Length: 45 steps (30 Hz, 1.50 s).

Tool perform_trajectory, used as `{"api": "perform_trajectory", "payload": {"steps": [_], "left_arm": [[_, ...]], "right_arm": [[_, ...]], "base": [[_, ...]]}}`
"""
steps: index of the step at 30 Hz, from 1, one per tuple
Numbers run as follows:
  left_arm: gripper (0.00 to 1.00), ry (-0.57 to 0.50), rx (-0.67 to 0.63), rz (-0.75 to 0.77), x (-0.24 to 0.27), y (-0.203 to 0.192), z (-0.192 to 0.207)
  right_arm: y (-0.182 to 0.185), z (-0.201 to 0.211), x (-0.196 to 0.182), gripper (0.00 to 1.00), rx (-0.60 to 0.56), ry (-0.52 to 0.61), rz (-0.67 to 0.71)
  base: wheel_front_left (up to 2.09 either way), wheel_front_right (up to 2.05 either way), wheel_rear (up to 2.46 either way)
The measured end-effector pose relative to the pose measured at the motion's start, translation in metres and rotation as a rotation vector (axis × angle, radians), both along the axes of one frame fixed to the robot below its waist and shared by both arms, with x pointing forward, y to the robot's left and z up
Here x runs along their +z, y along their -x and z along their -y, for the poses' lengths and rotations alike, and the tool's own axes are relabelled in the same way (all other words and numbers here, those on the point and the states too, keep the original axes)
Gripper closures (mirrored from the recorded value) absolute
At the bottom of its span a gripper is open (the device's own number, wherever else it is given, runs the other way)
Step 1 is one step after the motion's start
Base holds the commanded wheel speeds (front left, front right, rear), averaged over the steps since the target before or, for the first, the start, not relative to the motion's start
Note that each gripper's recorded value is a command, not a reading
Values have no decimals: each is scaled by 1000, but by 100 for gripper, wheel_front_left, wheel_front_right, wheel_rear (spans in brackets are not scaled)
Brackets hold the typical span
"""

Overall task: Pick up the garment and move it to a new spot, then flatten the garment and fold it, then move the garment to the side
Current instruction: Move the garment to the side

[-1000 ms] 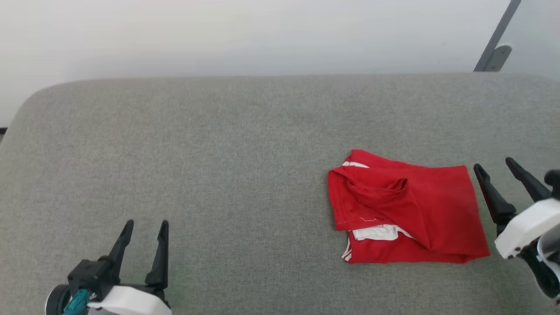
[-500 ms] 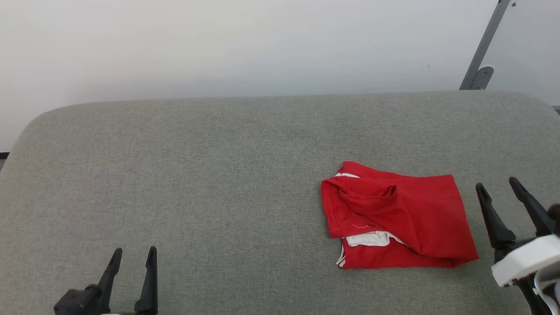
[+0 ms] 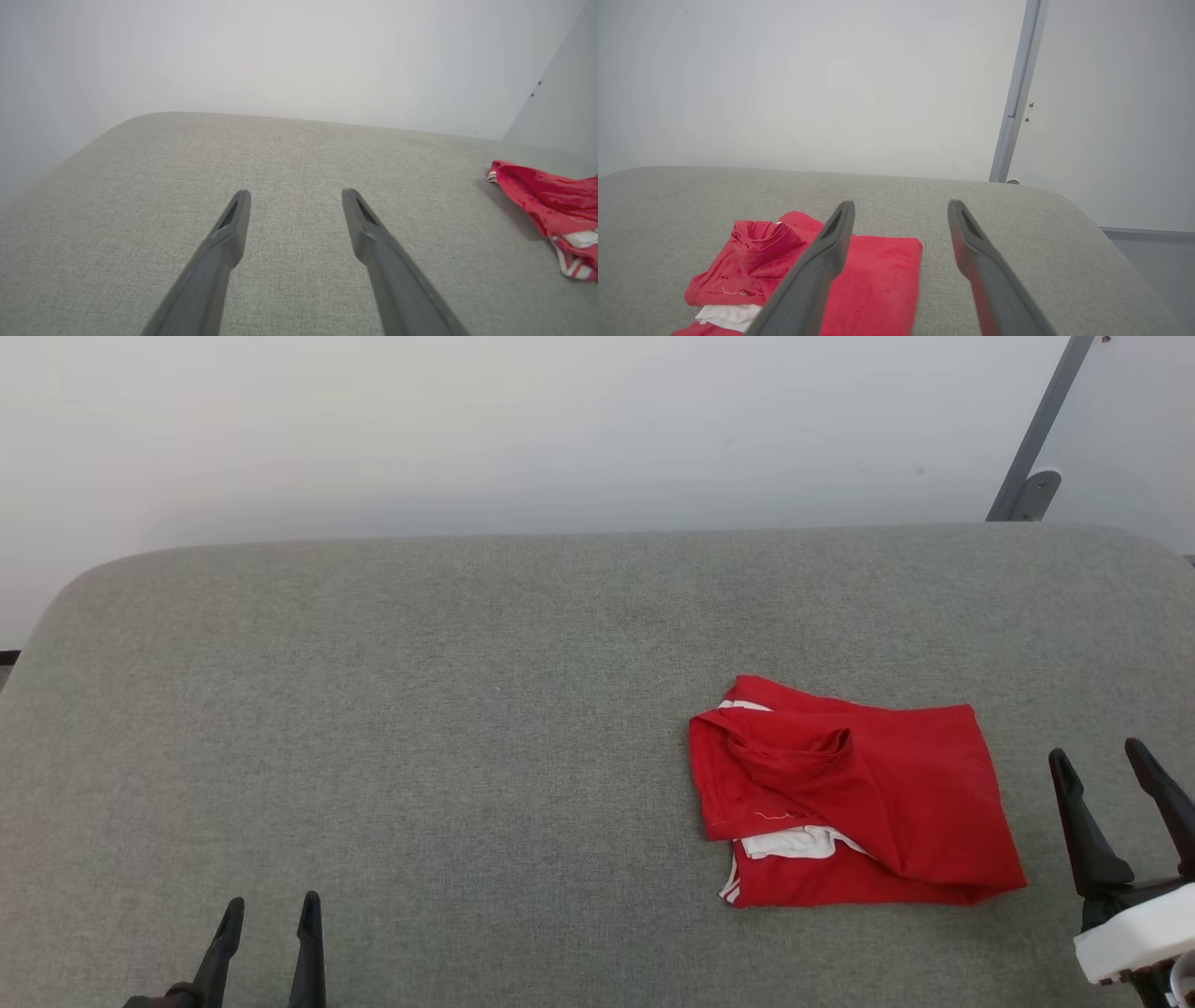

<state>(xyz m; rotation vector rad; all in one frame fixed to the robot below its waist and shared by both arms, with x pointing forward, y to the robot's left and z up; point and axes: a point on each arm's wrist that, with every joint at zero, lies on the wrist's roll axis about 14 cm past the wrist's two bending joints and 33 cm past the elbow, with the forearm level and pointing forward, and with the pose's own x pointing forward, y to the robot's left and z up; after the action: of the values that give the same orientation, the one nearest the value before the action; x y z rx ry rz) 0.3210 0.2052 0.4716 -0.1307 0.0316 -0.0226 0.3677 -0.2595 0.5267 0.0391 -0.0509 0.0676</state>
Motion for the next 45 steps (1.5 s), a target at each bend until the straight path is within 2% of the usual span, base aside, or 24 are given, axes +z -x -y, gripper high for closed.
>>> {"api": "perform_trajectory", "payload": {"steps": [8, 14, 23, 28, 33, 38, 43, 44, 45], "left_arm": [[0, 6, 3, -5, -2, -2, 0], [0, 9, 0, -7, -2, -11, 1], [0, -2, -65, 6, -1, -50, 19], [0, -4, -98, 27, 1, -78, 29], [0, -11, -118, 25, -3, -94, 33], [0, -16, -120, 16, -10, -107, 32], [0, -28, -120, -5, -20, -116, 29], [0, -30, -121, -9, -23, -118, 28], [0, -30, -125, -13, -25, -120, 29]], "right_arm": [[-3, -4, 0, 0, 3, -9, -13], [-10, -6, -13, 0, 18, 20, -105], [-51, 2, -41, 0, 92, 176, -400], [-62, 4, -75, 0, 135, 189, -654], [-58, 5, -107, 0, 173, 187, -899], [-53, 5, -132, 0, 187, 176, -1061], [-55, -4, -148, 0, 216, 169, -1130], [-55, -6, -152, 31, 219, 165, -1141], [-55, -7, -155, 56, 222, 162, -1150]], "base": [[0, 0, 0], [0, 0, 0], [0, 0, 0], [0, 0, 0], [0, 0, 0], [0, 0, 0], [0, 0, 0], [0, 0, 0], [0, 0, 0]]}}
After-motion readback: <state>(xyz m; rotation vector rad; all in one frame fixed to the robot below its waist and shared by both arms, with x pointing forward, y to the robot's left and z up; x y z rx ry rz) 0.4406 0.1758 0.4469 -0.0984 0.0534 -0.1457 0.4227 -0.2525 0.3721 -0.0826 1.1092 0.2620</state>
